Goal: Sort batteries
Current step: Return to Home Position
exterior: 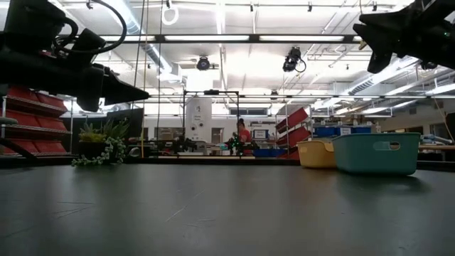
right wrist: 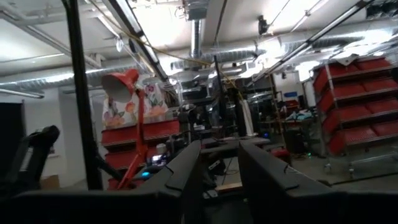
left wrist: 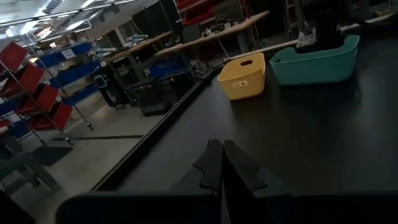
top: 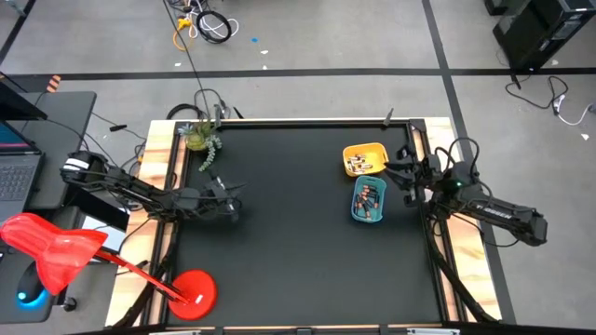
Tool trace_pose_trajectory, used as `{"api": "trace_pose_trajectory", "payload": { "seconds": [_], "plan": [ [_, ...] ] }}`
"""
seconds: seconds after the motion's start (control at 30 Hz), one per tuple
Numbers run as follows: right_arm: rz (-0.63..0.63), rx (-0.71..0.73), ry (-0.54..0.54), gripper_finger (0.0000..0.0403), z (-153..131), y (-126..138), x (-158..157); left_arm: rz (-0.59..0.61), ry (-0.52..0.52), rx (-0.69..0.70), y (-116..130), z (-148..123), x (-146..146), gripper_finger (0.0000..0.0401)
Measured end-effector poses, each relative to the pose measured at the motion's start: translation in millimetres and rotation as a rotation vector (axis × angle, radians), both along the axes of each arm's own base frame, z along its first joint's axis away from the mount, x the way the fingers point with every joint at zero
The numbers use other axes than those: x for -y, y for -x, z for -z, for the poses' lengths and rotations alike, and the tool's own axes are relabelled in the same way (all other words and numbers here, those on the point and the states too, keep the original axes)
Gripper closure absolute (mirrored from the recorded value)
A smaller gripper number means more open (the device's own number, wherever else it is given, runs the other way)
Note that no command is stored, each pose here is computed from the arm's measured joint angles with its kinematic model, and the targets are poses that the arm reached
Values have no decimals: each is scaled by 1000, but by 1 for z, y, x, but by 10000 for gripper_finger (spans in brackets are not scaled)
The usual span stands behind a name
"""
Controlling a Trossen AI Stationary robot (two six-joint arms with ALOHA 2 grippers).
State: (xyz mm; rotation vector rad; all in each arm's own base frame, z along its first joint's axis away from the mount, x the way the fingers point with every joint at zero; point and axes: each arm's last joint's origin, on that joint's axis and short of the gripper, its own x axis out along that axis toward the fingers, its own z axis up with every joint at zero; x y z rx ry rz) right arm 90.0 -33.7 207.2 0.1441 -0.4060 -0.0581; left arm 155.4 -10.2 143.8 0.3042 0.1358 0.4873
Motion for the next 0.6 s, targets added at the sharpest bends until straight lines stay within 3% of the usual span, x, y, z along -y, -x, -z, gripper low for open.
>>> {"api": "trace_pose_trajectory", "payload": {
  "seconds": [0.6],
  "plan": [
    [-91,-234,-101,287,26,-2,-9,-20,-25,2,0,-2,0,387]
  ]
}}
